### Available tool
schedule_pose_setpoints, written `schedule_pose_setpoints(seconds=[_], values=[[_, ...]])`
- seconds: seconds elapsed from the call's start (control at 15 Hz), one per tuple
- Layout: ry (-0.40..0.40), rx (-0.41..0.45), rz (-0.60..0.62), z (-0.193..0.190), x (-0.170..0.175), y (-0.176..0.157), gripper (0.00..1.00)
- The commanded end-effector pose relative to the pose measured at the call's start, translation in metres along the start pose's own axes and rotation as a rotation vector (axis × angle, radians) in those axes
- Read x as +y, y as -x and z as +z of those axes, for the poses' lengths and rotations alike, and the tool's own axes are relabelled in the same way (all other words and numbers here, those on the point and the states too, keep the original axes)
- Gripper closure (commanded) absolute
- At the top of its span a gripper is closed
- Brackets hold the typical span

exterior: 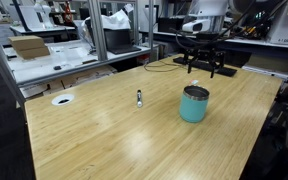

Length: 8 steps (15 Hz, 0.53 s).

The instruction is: Move the mug to the left

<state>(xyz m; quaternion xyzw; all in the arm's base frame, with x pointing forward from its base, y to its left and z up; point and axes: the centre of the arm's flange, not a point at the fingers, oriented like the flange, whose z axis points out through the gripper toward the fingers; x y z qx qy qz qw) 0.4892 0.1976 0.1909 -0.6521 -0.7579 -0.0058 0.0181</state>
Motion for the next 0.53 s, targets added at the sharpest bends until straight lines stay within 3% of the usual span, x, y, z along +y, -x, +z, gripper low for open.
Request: schedule_pose_setpoints(seconds=[0.0, 0.2, 0.47], values=[[-0.001, 0.015, 0.178, -0.045, -0.017, 0.039, 0.0], [0.024, 0.041, 0.308, -0.065, -0.023, 0.075, 0.0], [0.05, 0.057, 0.425, -0.074, -0.034, 0.097, 0.0]])
